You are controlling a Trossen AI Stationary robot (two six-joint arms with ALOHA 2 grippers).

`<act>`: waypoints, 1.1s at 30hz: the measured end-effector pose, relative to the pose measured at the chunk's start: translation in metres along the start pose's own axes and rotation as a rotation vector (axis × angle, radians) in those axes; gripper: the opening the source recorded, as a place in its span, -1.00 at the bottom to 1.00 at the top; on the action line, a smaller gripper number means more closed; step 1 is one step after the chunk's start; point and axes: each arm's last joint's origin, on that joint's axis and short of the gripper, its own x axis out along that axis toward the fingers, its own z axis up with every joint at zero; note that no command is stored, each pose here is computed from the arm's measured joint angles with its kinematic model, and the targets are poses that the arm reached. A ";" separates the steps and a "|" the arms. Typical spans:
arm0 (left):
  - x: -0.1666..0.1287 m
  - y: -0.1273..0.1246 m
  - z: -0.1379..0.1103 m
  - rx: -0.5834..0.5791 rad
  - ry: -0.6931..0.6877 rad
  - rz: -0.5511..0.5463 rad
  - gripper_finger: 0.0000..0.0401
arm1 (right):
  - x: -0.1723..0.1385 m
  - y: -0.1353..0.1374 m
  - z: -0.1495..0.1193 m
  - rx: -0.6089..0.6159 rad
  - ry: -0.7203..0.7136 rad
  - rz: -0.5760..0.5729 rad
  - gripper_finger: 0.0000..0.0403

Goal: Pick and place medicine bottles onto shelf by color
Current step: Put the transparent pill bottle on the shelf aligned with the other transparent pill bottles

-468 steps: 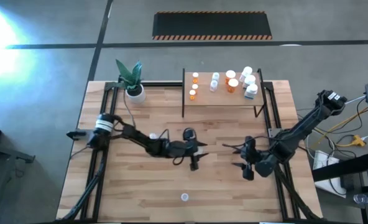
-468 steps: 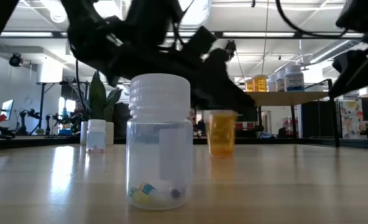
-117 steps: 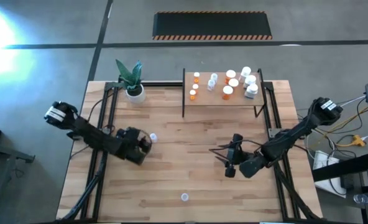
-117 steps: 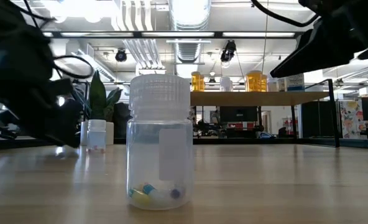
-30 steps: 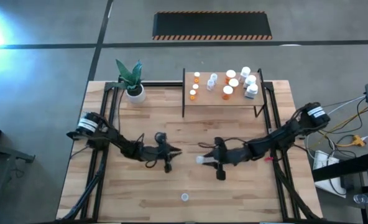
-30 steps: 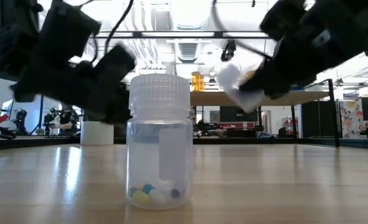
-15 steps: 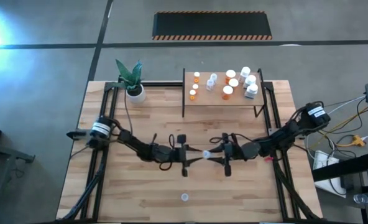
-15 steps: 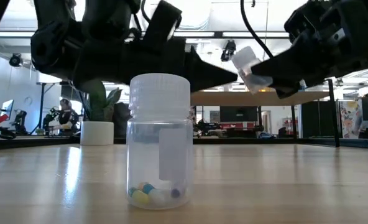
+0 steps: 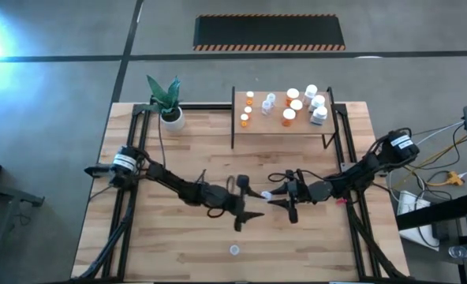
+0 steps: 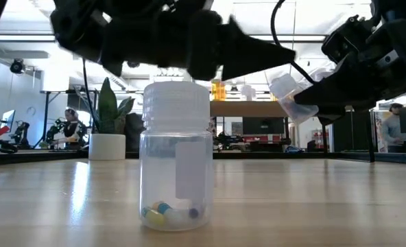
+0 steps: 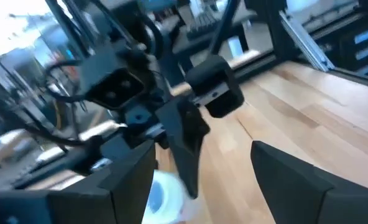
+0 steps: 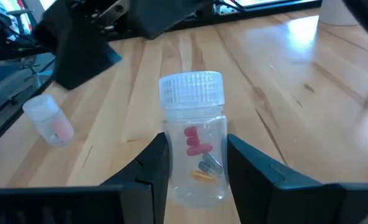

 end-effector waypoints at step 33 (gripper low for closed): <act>-0.103 0.030 -0.018 -0.322 0.232 0.374 0.24 | 0.059 -0.003 -0.054 0.007 -0.119 -0.217 -0.40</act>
